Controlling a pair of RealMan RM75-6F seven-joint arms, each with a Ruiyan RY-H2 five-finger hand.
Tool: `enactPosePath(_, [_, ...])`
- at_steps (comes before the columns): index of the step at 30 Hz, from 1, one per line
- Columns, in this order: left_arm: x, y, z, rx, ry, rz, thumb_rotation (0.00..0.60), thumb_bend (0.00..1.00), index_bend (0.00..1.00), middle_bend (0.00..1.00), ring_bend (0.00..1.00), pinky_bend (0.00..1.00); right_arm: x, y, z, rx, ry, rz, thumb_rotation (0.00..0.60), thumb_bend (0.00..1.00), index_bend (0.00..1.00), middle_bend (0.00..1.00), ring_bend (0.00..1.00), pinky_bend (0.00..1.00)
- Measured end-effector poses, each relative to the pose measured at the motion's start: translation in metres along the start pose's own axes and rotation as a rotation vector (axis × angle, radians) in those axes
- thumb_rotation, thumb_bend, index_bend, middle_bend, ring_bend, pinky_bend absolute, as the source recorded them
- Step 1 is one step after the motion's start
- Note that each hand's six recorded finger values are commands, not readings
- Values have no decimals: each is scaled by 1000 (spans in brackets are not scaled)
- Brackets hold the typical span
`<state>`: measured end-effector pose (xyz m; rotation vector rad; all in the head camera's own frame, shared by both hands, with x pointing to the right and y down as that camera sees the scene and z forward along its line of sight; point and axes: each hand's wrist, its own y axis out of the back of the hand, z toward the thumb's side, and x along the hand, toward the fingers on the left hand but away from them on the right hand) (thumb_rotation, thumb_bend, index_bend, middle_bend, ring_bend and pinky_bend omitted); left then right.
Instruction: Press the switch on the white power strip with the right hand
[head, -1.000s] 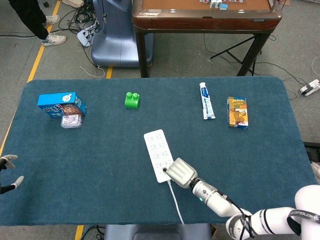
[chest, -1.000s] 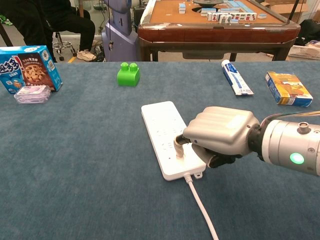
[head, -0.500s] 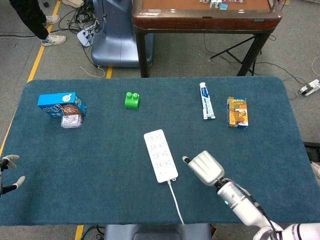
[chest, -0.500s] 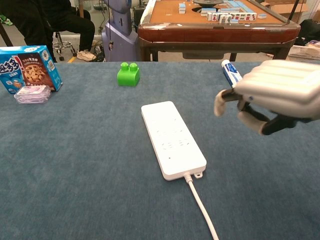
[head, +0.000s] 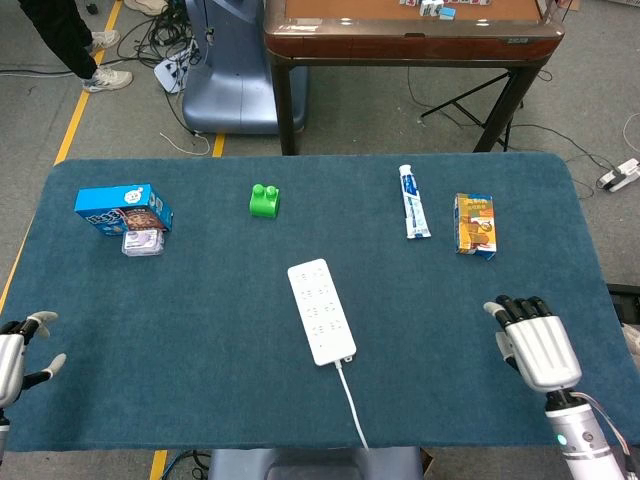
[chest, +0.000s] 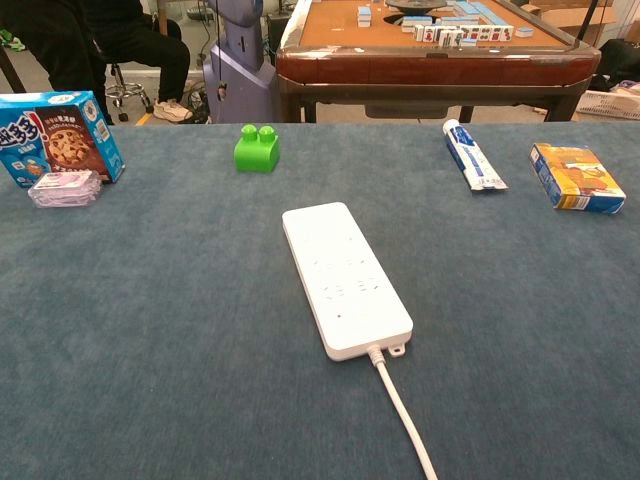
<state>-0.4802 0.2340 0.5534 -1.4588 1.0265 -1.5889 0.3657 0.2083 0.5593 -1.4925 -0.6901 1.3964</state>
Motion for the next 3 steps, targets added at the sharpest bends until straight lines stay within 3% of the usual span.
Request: enactPosePath(3, [-1,0,4,-3,-12,-3,600,209,414,501,449,635,12,-2,-22,-40,-64,-19,600,442,319,292,309,281])
